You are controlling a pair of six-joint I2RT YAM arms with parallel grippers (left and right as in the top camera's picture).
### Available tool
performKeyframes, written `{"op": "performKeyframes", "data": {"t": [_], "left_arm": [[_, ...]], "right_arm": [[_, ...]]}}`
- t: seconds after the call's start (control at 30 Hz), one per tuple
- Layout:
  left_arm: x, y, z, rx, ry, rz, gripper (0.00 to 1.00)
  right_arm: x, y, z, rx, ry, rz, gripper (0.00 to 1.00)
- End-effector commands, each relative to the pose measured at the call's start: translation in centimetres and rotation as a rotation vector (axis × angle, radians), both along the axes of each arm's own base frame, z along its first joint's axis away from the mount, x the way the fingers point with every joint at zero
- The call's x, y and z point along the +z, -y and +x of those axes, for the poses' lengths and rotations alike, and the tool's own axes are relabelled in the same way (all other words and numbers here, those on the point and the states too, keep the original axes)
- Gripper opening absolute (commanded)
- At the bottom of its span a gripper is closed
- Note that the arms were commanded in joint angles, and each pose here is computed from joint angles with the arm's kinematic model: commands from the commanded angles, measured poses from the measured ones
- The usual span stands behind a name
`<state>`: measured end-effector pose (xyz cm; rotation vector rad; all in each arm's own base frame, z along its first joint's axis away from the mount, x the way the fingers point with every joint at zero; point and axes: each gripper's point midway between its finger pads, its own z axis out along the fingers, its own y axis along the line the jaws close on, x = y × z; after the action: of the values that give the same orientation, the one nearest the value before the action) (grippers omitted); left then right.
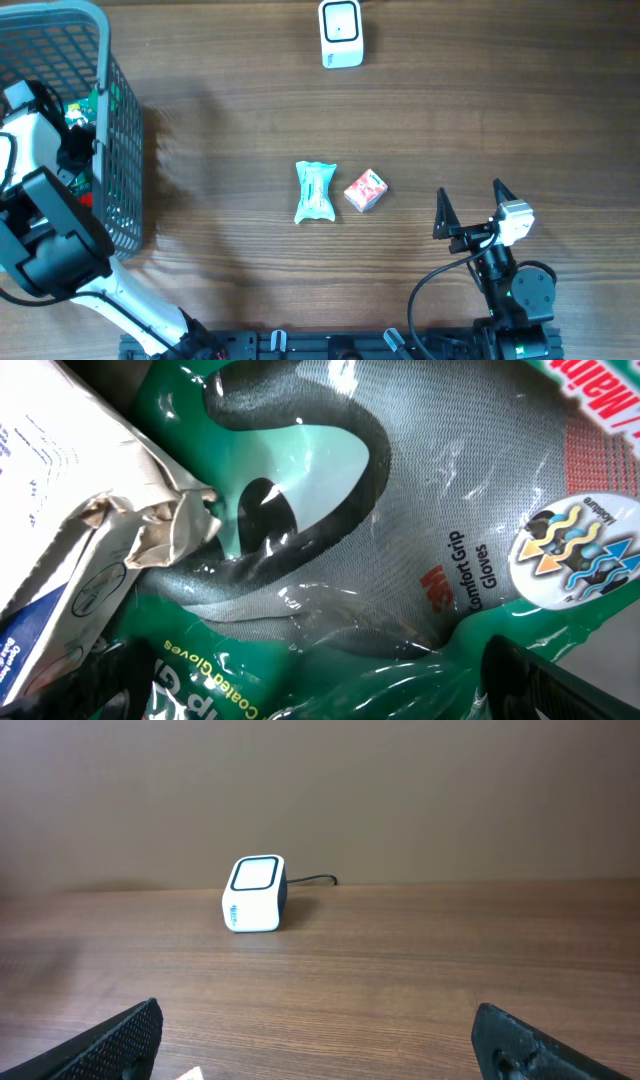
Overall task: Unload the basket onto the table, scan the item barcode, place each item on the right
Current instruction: 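Reach the left gripper into the basket and grasp the green snack bag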
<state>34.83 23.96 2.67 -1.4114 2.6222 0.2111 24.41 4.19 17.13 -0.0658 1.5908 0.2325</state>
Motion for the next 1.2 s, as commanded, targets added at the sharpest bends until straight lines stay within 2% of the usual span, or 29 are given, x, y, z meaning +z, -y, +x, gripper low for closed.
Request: {"op": "performKeyframes", "data": {"t": [0.0, 0.2, 0.23, 0.27, 0.33, 0.43, 0.5, 0.57, 0.67, 0.77, 0.83, 0.93, 1.03, 1.1, 1.17], "left_arm": [[-5.2, 2.2, -3.2, -0.075, -0.165, -0.086, 1.0], [-6.0, 2.6, -3.9, -0.074, -0.177, -0.094, 0.98], [-6.6, 2.8, -4.2, -0.074, -0.18, -0.097, 0.85], [-7.4, 3.3, -5.0, -0.074, -0.196, -0.107, 0.35], [-8.3, 4.0, -6.1, -0.071, -0.214, -0.123, 0.04], [-8.7, 4.6, -6.6, -0.072, -0.219, -0.147, 0.04], [-8.0, 5.4, -5.1, -0.077, -0.156, -0.203, 0.04], [-6.0, 4.9, -3.8, -0.079, -0.122, -0.203, 0.04], [-0.3, 3.6, -1.6, -0.079, -0.05, -0.155, 0.04], [2.6, 3.3, -1.0, -0.081, 0.016, -0.117, 0.04], [4.4, 4.2, -0.4, -0.093, 0.083, -0.145, 0.04], [8.9, 6.7, 1.2, -0.14, 0.264, -0.226, 0.04], [17.7, 10.2, 2.7, -0.255, 0.566, -0.286, 0.04], [24.3, 11.7, 2.8, -0.349, 0.769, -0.227, 0.04], [31.5, 12.0, 0.9, -0.356, 0.942, -0.06, 0.04]], "right_arm": [[0.1, -0.1, 0.0, 0.004, 0.008, -0.009, 1.0], [0.1, -0.1, 0.0, 0.005, 0.008, -0.008, 1.0], [0.1, -0.1, 0.0, 0.005, 0.008, -0.009, 1.0], [0.1, -0.1, 0.0, 0.005, 0.008, -0.009, 1.0], [0.1, -0.1, 0.0, 0.005, 0.008, -0.009, 1.0], [0.1, -0.1, 0.0, 0.005, 0.008, -0.009, 1.0], [0.1, -0.1, 0.0, 0.005, 0.008, -0.009, 0.99], [0.1, -0.1, 0.0, 0.005, 0.008, -0.009, 1.0], [0.1, -0.1, 0.0, 0.005, 0.008, -0.009, 1.0], [0.1, -0.1, 0.0, 0.005, 0.008, -0.009, 1.0], [0.1, -0.1, 0.0, 0.005, 0.008, -0.009, 1.0], [0.1, -0.1, 0.0, 0.005, 0.008, -0.009, 1.0], [0.1, -0.1, 0.0, 0.005, 0.008, -0.009, 1.0], [0.1, -0.1, 0.0, 0.005, 0.008, -0.009, 1.0], [0.1, -0.1, 0.0, 0.005, 0.008, -0.009, 1.0]]}}
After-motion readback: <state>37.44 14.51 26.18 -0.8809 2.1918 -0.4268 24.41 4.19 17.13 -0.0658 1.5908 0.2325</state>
